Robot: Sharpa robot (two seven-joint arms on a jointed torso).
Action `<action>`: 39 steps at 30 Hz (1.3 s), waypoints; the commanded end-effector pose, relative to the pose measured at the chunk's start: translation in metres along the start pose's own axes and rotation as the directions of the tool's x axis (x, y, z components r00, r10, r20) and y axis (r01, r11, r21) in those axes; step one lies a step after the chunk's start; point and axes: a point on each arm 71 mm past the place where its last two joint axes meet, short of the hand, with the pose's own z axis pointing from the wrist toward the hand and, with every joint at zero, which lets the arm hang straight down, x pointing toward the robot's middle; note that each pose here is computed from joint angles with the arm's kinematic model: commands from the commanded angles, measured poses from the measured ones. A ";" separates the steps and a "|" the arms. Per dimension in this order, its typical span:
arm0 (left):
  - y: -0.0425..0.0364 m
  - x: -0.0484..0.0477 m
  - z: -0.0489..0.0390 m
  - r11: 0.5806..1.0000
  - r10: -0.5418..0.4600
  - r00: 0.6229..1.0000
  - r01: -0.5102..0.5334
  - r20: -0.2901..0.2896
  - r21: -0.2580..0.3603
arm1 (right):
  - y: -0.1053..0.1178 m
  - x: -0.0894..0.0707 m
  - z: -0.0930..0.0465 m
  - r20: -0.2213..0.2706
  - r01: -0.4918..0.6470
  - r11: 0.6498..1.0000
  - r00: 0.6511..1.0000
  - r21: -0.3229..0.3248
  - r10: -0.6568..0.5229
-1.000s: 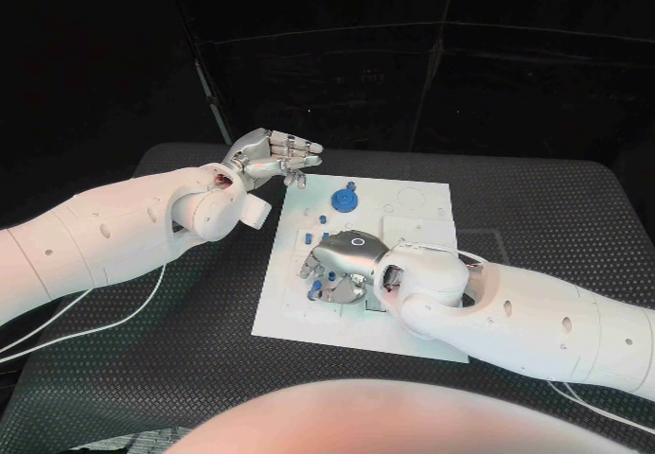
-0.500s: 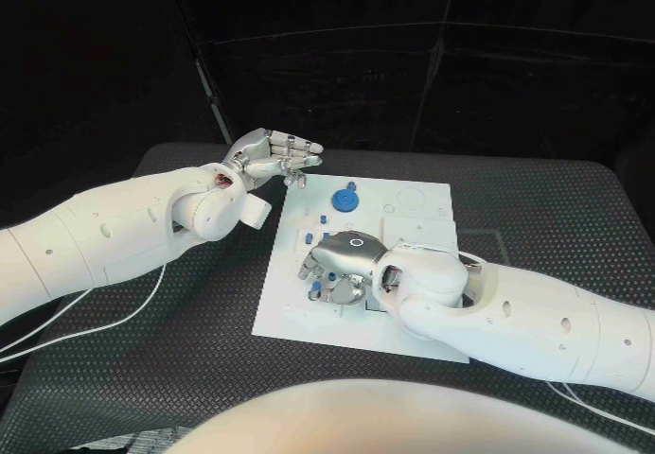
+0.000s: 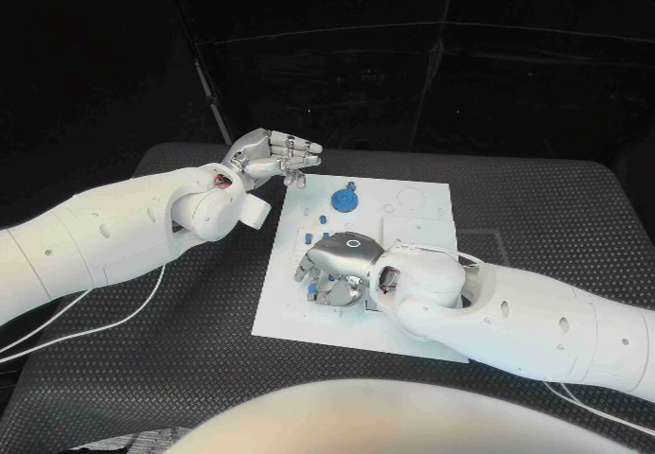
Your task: Assemble the parts on the task board
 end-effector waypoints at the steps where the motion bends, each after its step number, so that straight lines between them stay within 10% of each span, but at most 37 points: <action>1: -0.0013 0.0010 0.0005 1.000 -0.007 1.000 0.007 -0.009 0.005 | 0.002 -0.001 0.001 0.006 -0.008 1.000 1.000 -0.015 0.008; 15: -0.0009 -0.0003 0.0002 1.000 -0.007 1.000 0.007 -0.008 0.001 | -0.003 -0.008 -0.007 0.118 -0.042 0.999 0.992 -0.026 0.045; 26: -0.0010 -0.0044 -0.0010 1.000 -0.001 1.000 0.001 0.007 0.008 | -0.031 -0.024 -0.055 0.312 -0.184 0.983 0.933 -0.020 0.181; 32: -0.0009 -0.0072 -0.0023 1.000 0.002 1.000 -0.002 0.015 0.008 | -0.068 -0.037 -0.096 0.383 -0.385 0.918 0.866 0.101 0.321; 39: -0.0012 -0.0068 -0.0028 1.000 0.002 1.000 -0.002 0.014 0.010 | -0.115 -0.032 -0.146 0.396 -0.555 0.752 0.818 0.355 0.417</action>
